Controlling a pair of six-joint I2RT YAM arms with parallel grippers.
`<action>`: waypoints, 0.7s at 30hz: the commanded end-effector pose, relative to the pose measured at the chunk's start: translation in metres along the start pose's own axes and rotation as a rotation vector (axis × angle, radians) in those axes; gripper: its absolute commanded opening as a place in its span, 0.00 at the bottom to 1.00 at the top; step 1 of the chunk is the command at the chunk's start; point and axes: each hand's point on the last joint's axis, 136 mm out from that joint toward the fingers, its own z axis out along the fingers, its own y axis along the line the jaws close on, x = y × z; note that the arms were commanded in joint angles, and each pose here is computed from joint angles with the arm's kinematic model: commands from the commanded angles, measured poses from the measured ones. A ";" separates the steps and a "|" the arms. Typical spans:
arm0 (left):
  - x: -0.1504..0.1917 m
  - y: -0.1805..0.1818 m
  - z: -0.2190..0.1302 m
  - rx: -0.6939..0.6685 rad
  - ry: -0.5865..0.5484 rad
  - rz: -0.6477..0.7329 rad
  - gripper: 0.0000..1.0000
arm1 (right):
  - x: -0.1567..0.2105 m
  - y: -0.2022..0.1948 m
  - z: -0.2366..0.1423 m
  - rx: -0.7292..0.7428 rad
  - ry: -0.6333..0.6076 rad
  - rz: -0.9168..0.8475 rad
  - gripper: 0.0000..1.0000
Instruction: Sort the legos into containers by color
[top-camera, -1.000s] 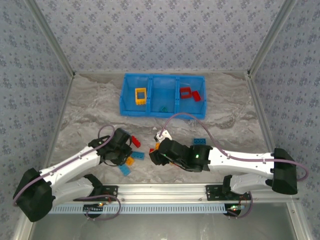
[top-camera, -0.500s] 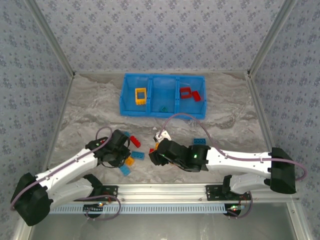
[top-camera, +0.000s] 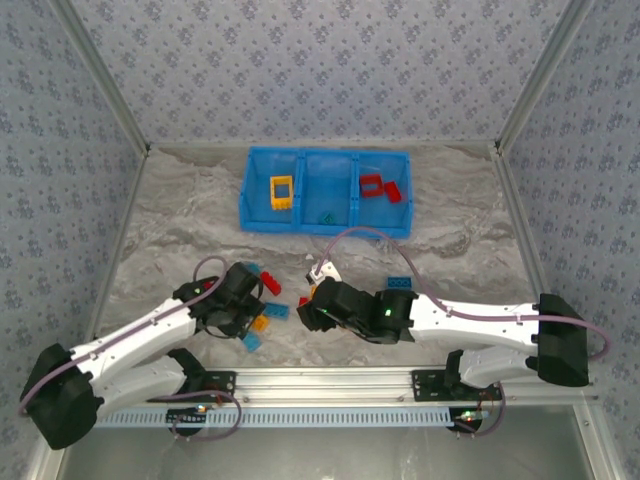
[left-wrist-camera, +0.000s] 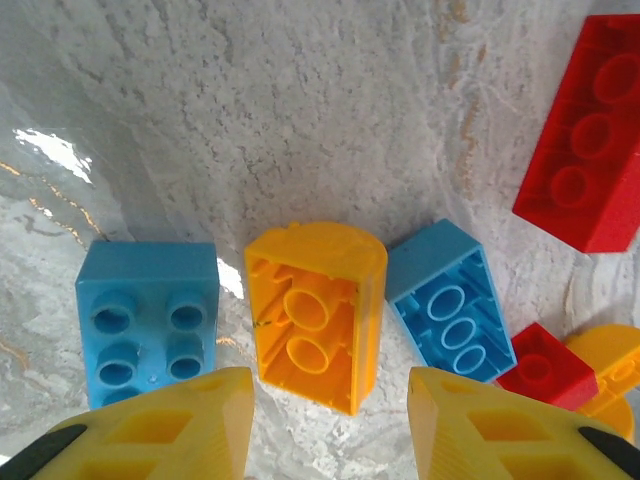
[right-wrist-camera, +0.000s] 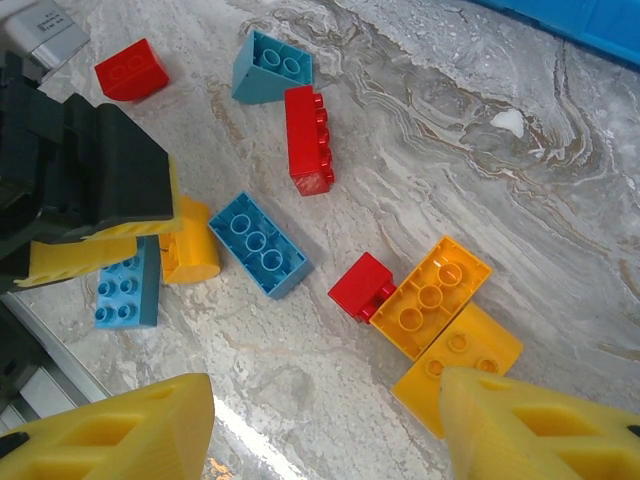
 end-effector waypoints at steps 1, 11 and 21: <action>0.005 -0.011 0.004 0.028 0.019 -0.003 0.46 | -0.008 0.006 -0.003 -0.009 -0.018 0.021 0.63; 0.006 0.004 0.013 -0.041 0.028 -0.024 0.40 | -0.006 0.003 -0.004 0.001 -0.016 0.024 0.63; 0.006 0.011 0.025 -0.077 0.028 -0.023 0.41 | -0.006 0.001 -0.004 0.008 -0.019 0.031 0.63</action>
